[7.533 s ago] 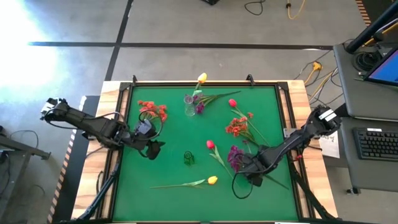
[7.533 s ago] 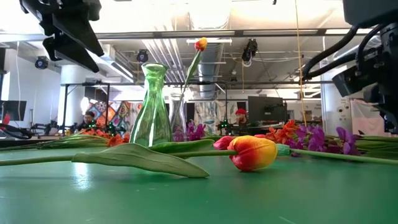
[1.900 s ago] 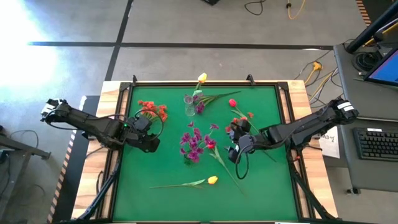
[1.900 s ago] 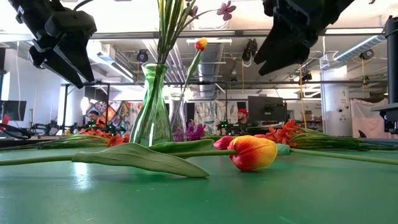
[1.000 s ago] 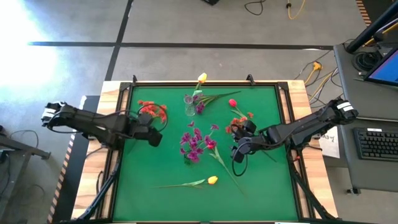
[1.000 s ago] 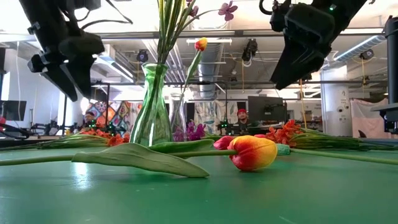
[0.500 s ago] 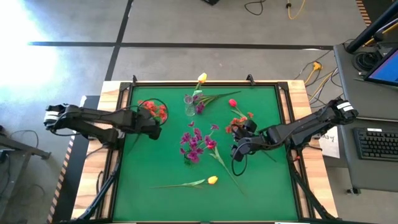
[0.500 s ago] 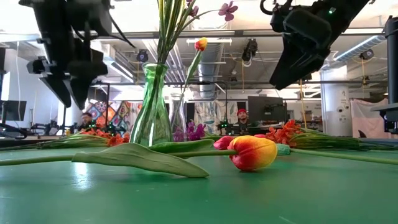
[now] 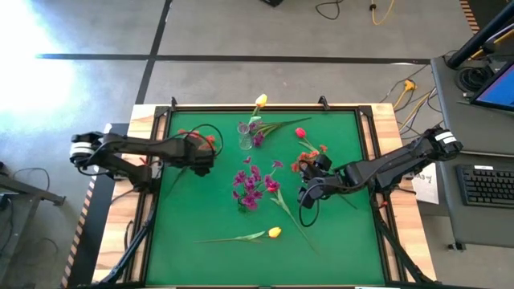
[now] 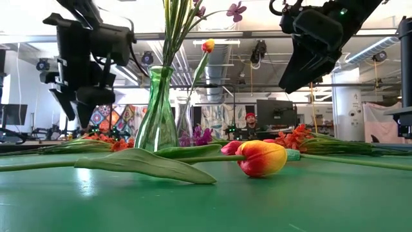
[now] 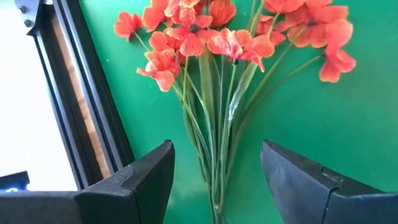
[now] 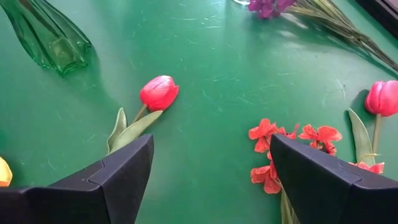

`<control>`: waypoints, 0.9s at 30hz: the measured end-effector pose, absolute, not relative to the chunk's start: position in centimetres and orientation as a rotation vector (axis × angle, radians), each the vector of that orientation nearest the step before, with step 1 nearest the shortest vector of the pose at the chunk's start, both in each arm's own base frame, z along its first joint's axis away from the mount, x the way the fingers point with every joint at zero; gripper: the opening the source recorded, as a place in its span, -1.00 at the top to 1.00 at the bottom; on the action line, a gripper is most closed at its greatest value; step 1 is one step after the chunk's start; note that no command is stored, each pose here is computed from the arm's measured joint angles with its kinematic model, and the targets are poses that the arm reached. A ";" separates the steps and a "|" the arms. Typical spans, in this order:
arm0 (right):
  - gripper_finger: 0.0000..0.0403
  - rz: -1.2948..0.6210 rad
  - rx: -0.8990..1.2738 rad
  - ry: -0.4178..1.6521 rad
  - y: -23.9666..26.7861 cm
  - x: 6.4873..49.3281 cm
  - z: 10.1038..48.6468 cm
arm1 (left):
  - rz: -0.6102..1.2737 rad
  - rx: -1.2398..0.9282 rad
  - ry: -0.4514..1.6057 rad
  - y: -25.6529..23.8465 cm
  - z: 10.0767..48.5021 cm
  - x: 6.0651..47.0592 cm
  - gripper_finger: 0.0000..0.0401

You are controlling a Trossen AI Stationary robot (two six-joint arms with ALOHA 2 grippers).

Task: Sort flowers into vase by color
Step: Put the left orange flowers into the green vase

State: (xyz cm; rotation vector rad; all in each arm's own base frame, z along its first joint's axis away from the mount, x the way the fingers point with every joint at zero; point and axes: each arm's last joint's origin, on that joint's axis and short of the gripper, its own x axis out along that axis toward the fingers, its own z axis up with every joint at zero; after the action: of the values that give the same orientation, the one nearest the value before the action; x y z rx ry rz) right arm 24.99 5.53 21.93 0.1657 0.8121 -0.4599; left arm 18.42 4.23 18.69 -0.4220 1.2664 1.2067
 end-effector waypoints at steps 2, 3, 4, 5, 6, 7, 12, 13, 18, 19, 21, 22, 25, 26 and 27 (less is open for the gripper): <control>-0.58 -0.460 0.165 0.812 5.5 25.0 21.9 | 1.190 -0.412 1.270 4.4 18.5 18.6 -0.12; -0.58 -0.460 0.166 0.812 5.5 25.0 21.9 | 1.181 -0.410 1.263 4.5 18.5 18.7 -0.12; -0.58 -0.460 0.165 0.813 5.5 25.0 21.9 | 1.168 -0.409 1.252 4.6 18.5 18.8 -0.12; -0.58 -0.460 0.165 0.814 5.5 25.0 21.9 | 1.152 -0.406 1.240 4.6 18.5 19.0 -0.12; -0.57 -0.461 0.164 0.815 5.5 24.9 21.8 | 1.134 -0.403 1.227 4.7 18.5 19.0 -0.12; -0.57 -0.461 0.164 0.816 5.5 24.9 21.8 | 1.120 -0.407 1.218 4.8 18.5 19.0 -0.12; -0.56 -0.463 0.162 0.824 5.5 24.8 21.5 | 1.118 -0.448 1.212 5.3 18.3 17.9 -0.12; -0.57 -0.463 0.162 0.825 5.5 24.8 21.5 | 1.125 -0.455 1.210 5.4 18.2 17.5 -0.12; -0.60 -0.462 0.164 0.822 5.5 24.8 21.4 | 1.111 -0.535 1.179 5.7 17.3 15.9 -0.12; -0.61 -0.463 0.163 0.823 5.5 24.8 21.4 | 1.110 -0.545 1.168 5.7 17.1 15.6 -0.12; -0.62 -0.462 0.163 0.822 5.5 24.8 21.4 | 1.101 -0.561 1.154 5.7 16.8 15.2 -0.12; -0.62 -0.462 0.163 0.822 5.5 24.8 21.4 | 1.095 -0.562 1.152 5.7 16.6 15.1 -0.12; -0.62 -0.462 0.164 0.822 5.5 24.8 21.4 | 1.097 -0.561 1.155 5.8 16.0 14.6 -0.12; -0.62 -0.462 0.164 0.821 5.5 24.8 21.4 | 1.097 -0.562 1.152 5.9 15.9 14.5 -0.12; -0.62 -0.462 0.165 0.819 5.5 24.8 21.4 | 1.098 -0.563 1.148 6.0 15.7 14.5 -0.12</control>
State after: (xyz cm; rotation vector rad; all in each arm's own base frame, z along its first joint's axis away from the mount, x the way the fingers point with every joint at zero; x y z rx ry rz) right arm 24.81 5.49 21.38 0.1652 0.8187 -0.4619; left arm 14.48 5.95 15.71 -0.5635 1.1479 1.0983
